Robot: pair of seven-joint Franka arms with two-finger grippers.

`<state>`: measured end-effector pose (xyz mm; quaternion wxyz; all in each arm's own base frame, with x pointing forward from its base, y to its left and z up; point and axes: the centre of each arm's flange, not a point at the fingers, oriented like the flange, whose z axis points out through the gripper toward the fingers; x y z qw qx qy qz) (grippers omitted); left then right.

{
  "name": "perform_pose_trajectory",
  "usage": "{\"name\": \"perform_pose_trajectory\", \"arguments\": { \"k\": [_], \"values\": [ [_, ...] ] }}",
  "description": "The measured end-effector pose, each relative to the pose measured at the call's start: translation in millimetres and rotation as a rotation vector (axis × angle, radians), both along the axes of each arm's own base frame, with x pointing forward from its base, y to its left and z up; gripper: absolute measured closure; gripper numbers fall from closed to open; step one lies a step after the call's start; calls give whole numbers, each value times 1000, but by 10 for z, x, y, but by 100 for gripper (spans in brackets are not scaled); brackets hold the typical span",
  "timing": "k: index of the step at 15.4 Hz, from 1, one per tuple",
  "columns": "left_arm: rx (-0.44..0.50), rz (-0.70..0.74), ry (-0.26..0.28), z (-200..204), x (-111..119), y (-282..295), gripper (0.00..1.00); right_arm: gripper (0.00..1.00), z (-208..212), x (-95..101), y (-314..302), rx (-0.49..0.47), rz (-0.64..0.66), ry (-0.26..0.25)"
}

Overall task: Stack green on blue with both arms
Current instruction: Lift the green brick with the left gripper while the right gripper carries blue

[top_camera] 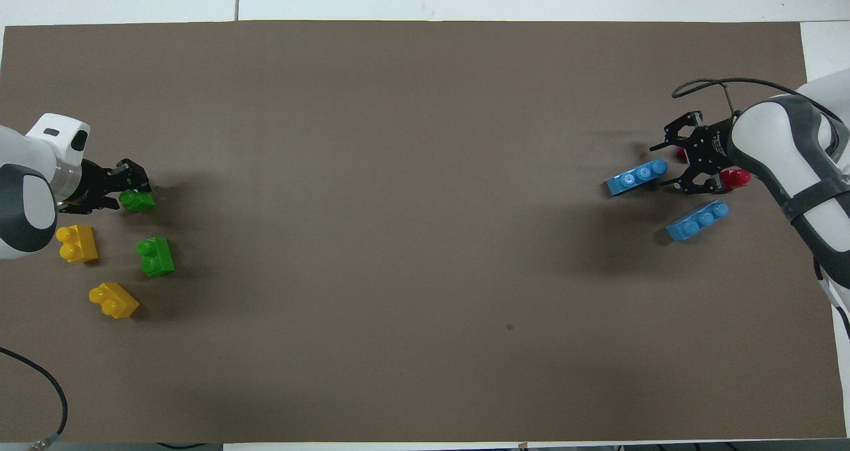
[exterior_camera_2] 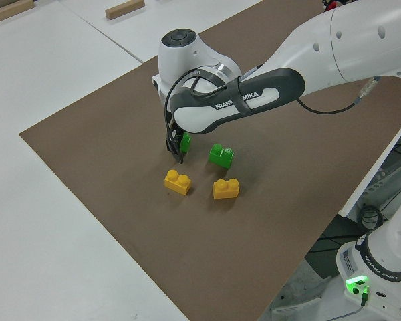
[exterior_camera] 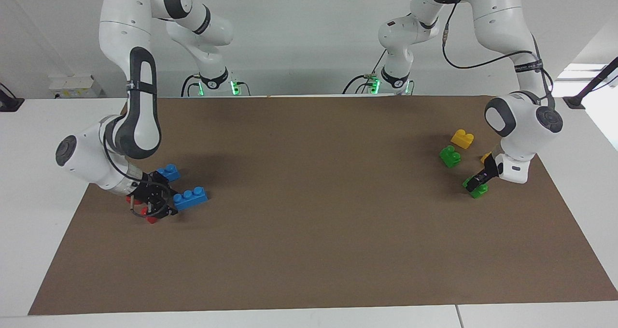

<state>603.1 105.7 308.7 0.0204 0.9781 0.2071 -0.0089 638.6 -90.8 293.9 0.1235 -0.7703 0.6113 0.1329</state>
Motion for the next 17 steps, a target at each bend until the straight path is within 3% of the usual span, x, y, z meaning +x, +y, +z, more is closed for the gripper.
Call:
{"name": "perform_pose_trajectory", "arguments": {
  "k": [1,2,4,5,7,9,10,17],
  "values": [
    [0,0,0,0,0,0,30,30,0,2,18,1,3,0],
    [0,-1,0,0,0,0,37,30,0,5,42,2,6,0],
    [0,-1,0,0,0,0,40,20,0,11,82,2,12,0],
    [0,-1,-1,0,1,1,40,20,0,12,91,3,14,0],
    [0,-1,-1,1,1,2,59,38,-1,12,93,3,14,0],
    [1,-1,-2,2,2,3,63,61,0,13,92,2,13,-2],
    [1,-1,-2,2,2,3,65,66,4,19,90,0,12,-7],
    [4,9,-17,15,10,56,65,66,59,99,434,-11,28,-32]
  ]
}}
